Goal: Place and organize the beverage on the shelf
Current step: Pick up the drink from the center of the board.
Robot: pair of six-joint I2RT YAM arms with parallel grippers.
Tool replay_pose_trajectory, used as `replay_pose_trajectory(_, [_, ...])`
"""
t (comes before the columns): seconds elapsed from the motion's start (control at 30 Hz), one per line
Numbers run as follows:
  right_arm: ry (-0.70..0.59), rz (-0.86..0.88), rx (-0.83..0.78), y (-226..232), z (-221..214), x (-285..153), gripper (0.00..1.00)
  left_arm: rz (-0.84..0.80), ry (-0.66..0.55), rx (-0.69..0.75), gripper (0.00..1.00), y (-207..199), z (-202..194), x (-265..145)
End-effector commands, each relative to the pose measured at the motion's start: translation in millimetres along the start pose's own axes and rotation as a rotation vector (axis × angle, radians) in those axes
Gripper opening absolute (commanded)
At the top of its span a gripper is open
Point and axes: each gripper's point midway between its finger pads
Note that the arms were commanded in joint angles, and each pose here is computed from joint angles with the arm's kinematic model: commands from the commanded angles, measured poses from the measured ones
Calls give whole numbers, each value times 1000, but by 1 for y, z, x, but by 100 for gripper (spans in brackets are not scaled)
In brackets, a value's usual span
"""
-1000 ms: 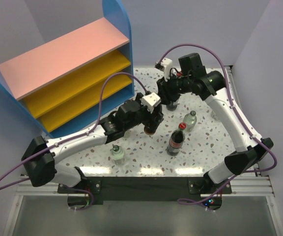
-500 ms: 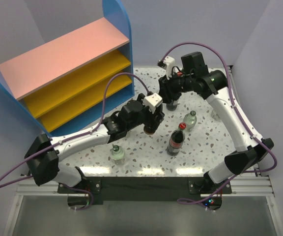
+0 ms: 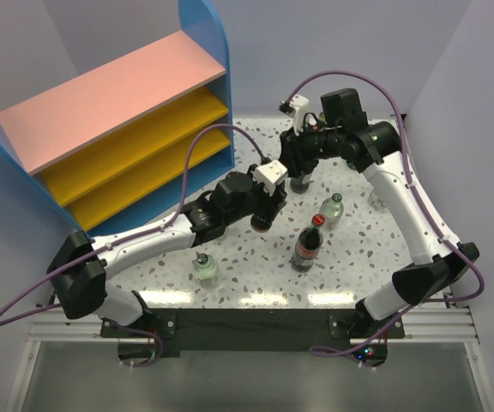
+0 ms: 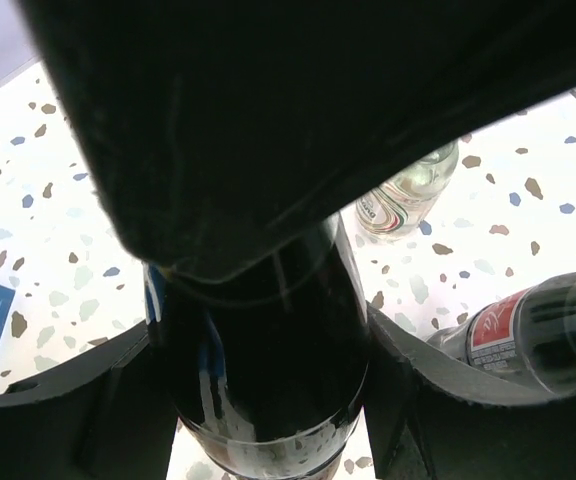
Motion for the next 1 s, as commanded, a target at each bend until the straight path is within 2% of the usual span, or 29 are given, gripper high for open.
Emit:
replay_pose_trajectory(0.0, [-213,71,-86,29,54,-32,0,-51,-109,-10,0,-13,43,-5])
replay_pose_trajectory(0.07, [-215,78,-87,30,53,-32,1,-60,-138,-23,0,-15,51,-12])
replay_pose_trajectory(0.1, [-214,84,-88,32,52,-32,11,-61,-150,-27,0,-16,54,-14])
replay_pose_trajectory(0.37, [-247,178,-132,52,55,-41,46,-59,-275,-78,0,-14,84,-44])
replay_pose_trajectory(0.4, [-249,183,-139,53,55,-41,55,-58,-283,-82,0,-13,86,-46])
replay_pose_trajectory(0.47, [-258,192,-160,56,57,-46,67,-63,-305,-91,0,-14,94,-52])
replay_pose_trajectory(0.5, [-262,195,-168,58,58,-48,79,-66,-310,-95,0,-14,95,-54])
replay_pose_trajectory(0.73, [-303,177,-255,66,64,-69,88,-59,-370,-110,0,-12,116,-76])
replay_pose_trajectory(0.9, [-396,108,-361,73,84,-111,98,-8,-402,-109,0,-2,136,-99])
replay_pose_trajectory(0.97, [-416,95,-385,76,86,-122,99,22,-404,-104,0,4,141,-108])
Point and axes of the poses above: each gripper's point midway between its finger pads, its own x axis out along the fingers, its own y axis along the line the jaws close on, z = x × y, and after that the axes turned 7 degrees about -x, right-handed
